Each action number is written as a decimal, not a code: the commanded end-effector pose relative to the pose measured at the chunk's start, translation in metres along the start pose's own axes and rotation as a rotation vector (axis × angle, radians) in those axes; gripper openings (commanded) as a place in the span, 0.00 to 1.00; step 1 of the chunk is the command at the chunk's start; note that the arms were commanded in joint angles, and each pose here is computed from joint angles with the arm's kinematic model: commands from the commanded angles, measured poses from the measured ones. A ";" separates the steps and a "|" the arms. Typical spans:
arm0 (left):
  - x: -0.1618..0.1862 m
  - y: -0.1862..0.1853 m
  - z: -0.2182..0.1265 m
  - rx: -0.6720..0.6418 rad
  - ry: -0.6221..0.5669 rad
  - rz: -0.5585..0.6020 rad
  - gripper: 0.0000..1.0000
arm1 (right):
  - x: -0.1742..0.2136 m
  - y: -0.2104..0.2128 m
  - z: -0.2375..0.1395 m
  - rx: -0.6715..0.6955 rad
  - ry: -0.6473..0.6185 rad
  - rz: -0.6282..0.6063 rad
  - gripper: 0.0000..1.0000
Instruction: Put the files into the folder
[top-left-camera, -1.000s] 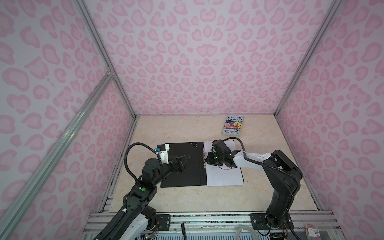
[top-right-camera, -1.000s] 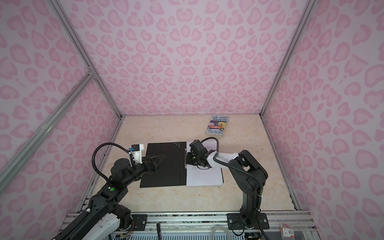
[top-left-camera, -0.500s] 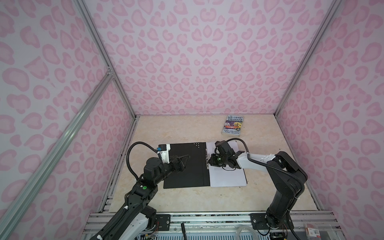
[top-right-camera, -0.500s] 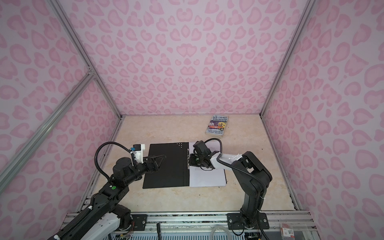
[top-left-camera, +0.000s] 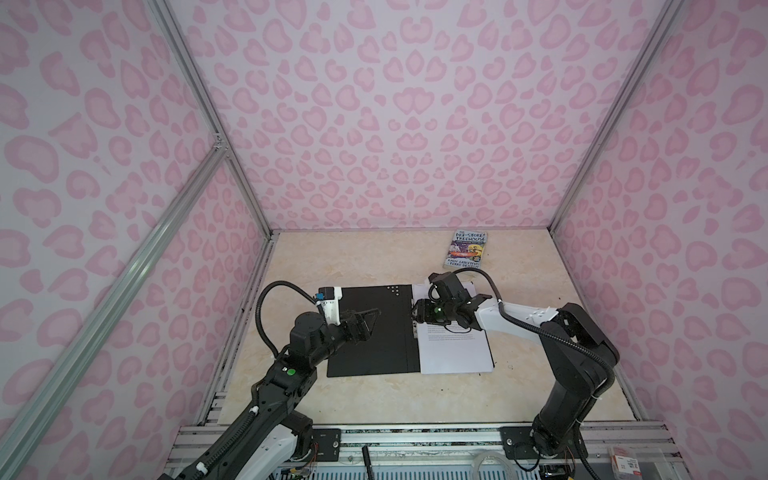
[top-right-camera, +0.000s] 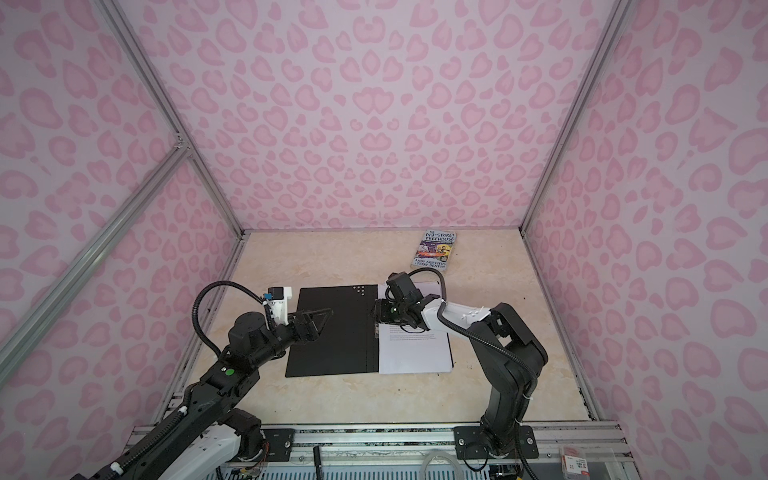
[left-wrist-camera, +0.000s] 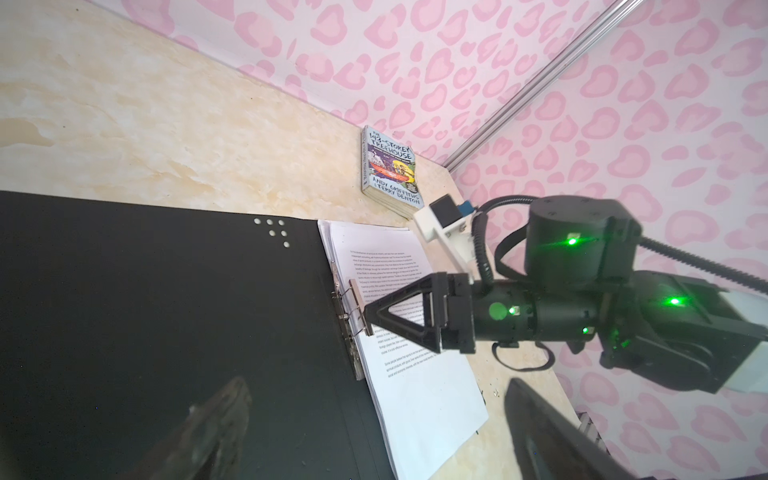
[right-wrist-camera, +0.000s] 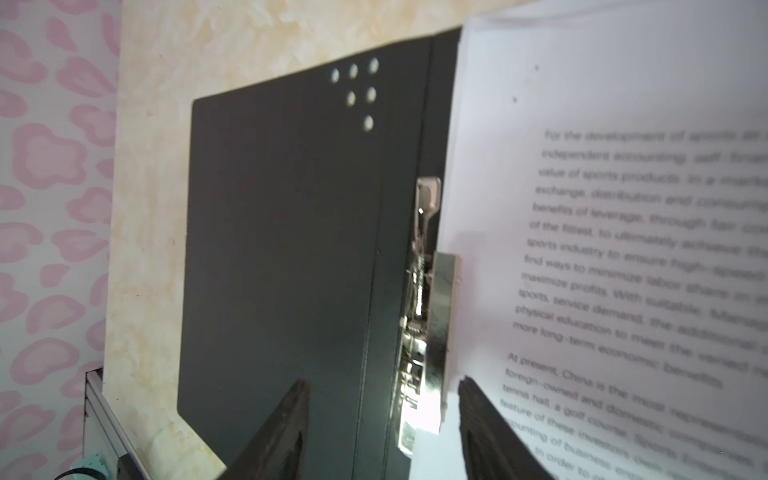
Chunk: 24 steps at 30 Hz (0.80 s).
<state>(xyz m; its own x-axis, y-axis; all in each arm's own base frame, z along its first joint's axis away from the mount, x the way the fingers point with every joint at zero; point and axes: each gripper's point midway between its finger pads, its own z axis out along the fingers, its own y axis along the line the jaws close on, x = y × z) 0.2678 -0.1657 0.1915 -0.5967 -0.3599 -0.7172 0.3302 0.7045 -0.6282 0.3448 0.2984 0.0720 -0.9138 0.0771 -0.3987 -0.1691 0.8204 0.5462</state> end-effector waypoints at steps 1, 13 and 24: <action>-0.002 0.003 0.007 -0.018 0.010 -0.014 0.97 | -0.010 0.002 0.003 -0.025 0.026 -0.049 0.61; 0.054 0.035 0.060 -0.090 0.308 -0.188 0.98 | -0.037 -0.003 0.038 -0.081 0.110 -0.057 0.63; 0.091 0.070 0.078 -0.214 0.449 -0.307 1.00 | -0.031 -0.012 0.063 -0.082 0.159 -0.026 0.62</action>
<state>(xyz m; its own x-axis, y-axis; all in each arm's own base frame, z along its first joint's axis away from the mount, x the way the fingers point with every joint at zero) 0.2925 -0.1966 0.0631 -0.9010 -0.2949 -0.3181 -0.0018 0.7359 -0.6771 0.4016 0.3202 0.0389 -0.9483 -0.0277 -0.3163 -0.2198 0.7762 0.5909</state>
